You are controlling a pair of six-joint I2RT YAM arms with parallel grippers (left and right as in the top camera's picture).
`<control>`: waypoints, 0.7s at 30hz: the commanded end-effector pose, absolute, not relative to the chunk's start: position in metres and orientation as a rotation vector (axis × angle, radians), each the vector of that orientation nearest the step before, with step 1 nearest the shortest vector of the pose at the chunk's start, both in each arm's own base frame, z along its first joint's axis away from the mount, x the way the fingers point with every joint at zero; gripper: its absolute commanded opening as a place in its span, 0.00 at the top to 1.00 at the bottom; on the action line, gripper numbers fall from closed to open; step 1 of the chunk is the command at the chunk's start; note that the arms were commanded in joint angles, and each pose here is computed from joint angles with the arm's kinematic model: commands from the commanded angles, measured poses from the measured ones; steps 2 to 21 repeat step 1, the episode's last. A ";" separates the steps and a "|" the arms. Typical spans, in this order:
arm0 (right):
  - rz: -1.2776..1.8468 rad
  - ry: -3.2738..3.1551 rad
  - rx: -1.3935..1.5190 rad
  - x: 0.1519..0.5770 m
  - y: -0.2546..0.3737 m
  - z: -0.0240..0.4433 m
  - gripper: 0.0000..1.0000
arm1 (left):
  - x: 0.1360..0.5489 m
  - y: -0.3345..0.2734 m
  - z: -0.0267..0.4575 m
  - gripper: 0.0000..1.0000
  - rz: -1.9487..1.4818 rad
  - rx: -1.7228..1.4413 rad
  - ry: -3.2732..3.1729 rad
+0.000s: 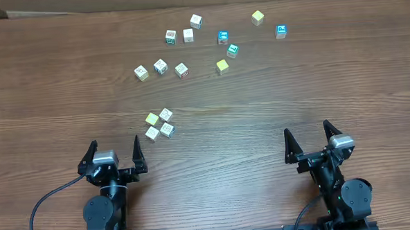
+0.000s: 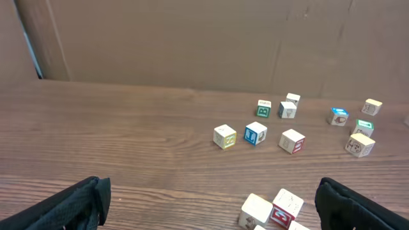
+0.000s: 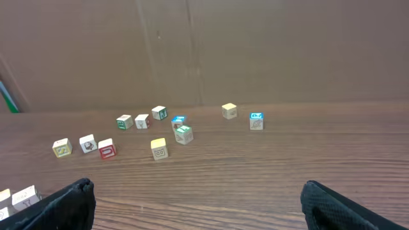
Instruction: Form a circle
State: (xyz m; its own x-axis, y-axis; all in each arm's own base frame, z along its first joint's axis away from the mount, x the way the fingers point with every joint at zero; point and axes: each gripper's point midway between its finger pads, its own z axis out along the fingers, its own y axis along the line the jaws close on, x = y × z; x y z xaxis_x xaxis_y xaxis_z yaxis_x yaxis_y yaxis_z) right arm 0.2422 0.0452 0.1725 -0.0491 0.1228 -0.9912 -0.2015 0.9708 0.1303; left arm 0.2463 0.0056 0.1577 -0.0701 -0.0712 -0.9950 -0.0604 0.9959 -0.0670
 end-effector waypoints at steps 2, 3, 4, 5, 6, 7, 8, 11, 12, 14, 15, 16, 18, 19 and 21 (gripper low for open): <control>0.266 1.595 -0.070 0.242 0.046 0.171 0.00 | 0.246 0.003 0.159 0.00 -0.009 -0.083 1.635; 0.266 1.595 -0.070 0.242 0.046 0.171 0.00 | 0.246 0.003 0.159 0.00 -0.009 -0.083 1.635; 0.266 1.595 -0.070 0.242 0.046 0.171 0.00 | 0.246 0.003 0.159 0.00 -0.009 -0.083 1.635; 0.266 1.595 -0.070 0.242 0.046 0.171 0.00 | 0.246 0.003 0.159 0.00 -0.009 -0.083 1.635; 0.266 1.595 -0.070 0.242 0.046 0.171 0.00 | 0.246 0.003 0.159 0.00 -0.009 -0.083 1.635; 0.266 1.595 -0.070 0.242 0.046 0.171 0.00 | 0.246 0.003 0.159 0.00 -0.009 -0.083 1.635; 0.266 1.595 -0.070 0.242 0.046 0.171 0.00 | 0.246 0.003 0.159 0.00 -0.009 -0.083 1.635; 0.266 1.595 -0.070 0.242 0.046 0.171 0.00 | 0.246 0.003 0.159 0.00 -0.009 -0.083 1.635; 0.266 1.595 -0.070 0.242 0.046 0.171 0.00 | 0.246 0.003 0.159 0.00 -0.009 -0.083 1.635; 0.266 1.595 -0.070 0.242 0.046 0.171 0.00 | 0.246 0.003 0.159 0.00 -0.009 -0.083 1.635; 0.266 1.595 -0.070 0.242 0.046 0.171 0.00 | 0.246 0.003 0.159 0.00 -0.009 -0.083 1.635; 0.266 1.595 -0.070 0.242 0.046 0.171 0.00 | 0.246 0.003 0.159 0.00 -0.009 -0.083 1.635; 0.266 1.595 -0.070 0.242 0.046 0.171 0.00 | 0.246 0.003 0.159 0.00 -0.009 -0.083 1.635; 0.266 1.595 -0.070 0.242 0.046 0.171 0.00 | 0.246 0.003 0.159 0.00 -0.009 -0.083 1.635; 0.266 1.595 -0.070 0.242 0.046 0.171 0.00 | 0.246 0.003 0.159 0.00 -0.009 -0.083 1.635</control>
